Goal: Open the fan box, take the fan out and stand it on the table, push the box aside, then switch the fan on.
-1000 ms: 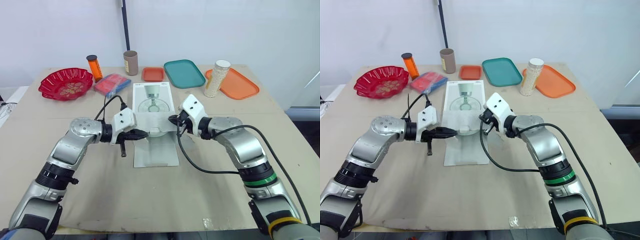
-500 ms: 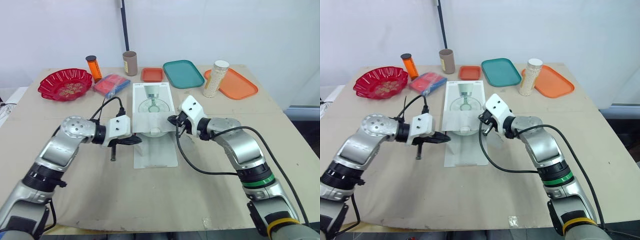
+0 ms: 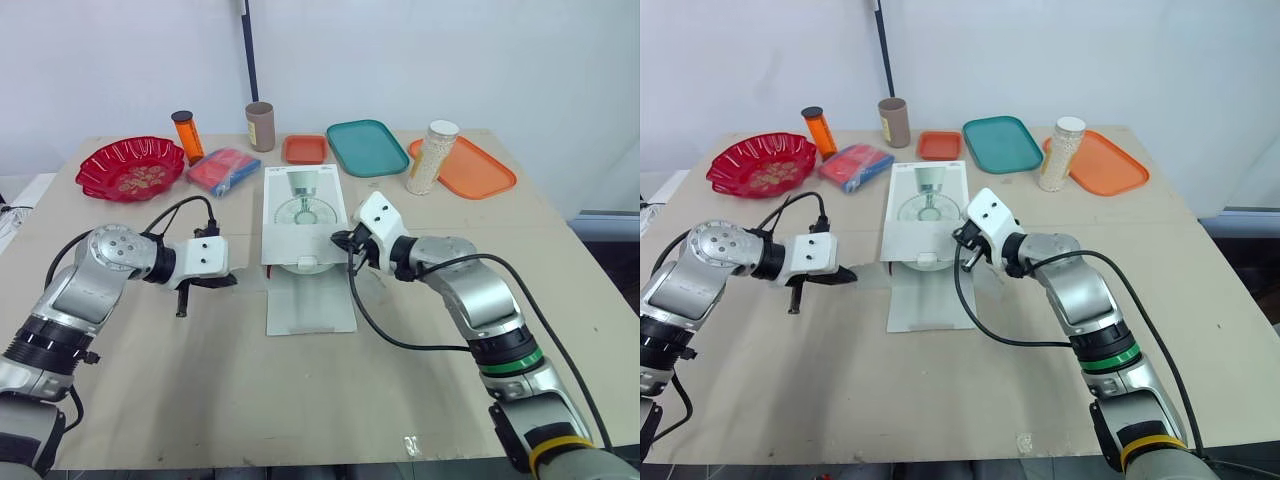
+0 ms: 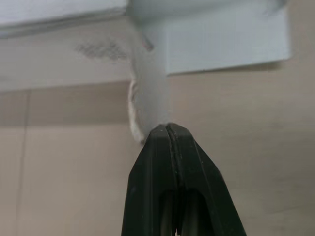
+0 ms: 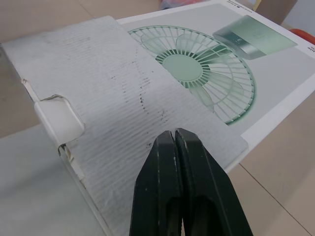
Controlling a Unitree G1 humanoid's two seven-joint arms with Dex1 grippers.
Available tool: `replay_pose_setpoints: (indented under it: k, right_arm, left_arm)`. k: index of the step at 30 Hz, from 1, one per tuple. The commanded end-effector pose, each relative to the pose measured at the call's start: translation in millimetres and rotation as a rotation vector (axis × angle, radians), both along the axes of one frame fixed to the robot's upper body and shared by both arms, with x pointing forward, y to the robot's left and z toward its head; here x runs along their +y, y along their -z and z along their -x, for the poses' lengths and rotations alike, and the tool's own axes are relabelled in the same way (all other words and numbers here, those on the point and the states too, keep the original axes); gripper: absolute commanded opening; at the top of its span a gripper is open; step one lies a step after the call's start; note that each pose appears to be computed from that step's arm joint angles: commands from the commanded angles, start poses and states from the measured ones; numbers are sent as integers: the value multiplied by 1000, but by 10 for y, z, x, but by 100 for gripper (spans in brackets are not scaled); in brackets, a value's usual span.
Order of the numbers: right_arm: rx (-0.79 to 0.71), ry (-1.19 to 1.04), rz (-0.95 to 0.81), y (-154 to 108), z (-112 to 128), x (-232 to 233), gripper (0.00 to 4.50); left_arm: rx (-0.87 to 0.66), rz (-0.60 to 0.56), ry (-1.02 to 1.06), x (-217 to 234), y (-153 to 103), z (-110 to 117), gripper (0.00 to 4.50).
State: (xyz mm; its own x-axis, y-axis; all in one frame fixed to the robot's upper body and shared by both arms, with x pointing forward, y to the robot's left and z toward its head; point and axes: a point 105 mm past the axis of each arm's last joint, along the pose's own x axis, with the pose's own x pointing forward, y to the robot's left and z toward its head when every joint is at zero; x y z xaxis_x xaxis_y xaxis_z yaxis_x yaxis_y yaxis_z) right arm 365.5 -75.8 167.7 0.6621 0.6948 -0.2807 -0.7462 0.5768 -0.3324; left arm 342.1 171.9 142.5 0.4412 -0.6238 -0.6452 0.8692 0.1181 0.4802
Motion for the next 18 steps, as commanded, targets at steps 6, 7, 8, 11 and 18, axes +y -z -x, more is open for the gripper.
replay_pose_setpoints:
  k: [6,7,8,11,18]
  right_arm:
    - [48,11,21,151,9,-23,6]
    - [48,14,21,150,8,-30,6]
    - [49,19,19,148,6,-38,6]
    - [53,26,15,148,7,-46,6]
    - [68,29,5,157,26,-47,6]
  left_arm:
    - [-77,220,-162,-183,-71,-325,0]
    - [-70,248,-155,-243,-59,-313,0]
    - [-63,280,-159,-302,-45,-312,0]
    - [-14,380,-162,-431,-61,-277,0]
    - [40,451,-161,-491,-70,-190,0]
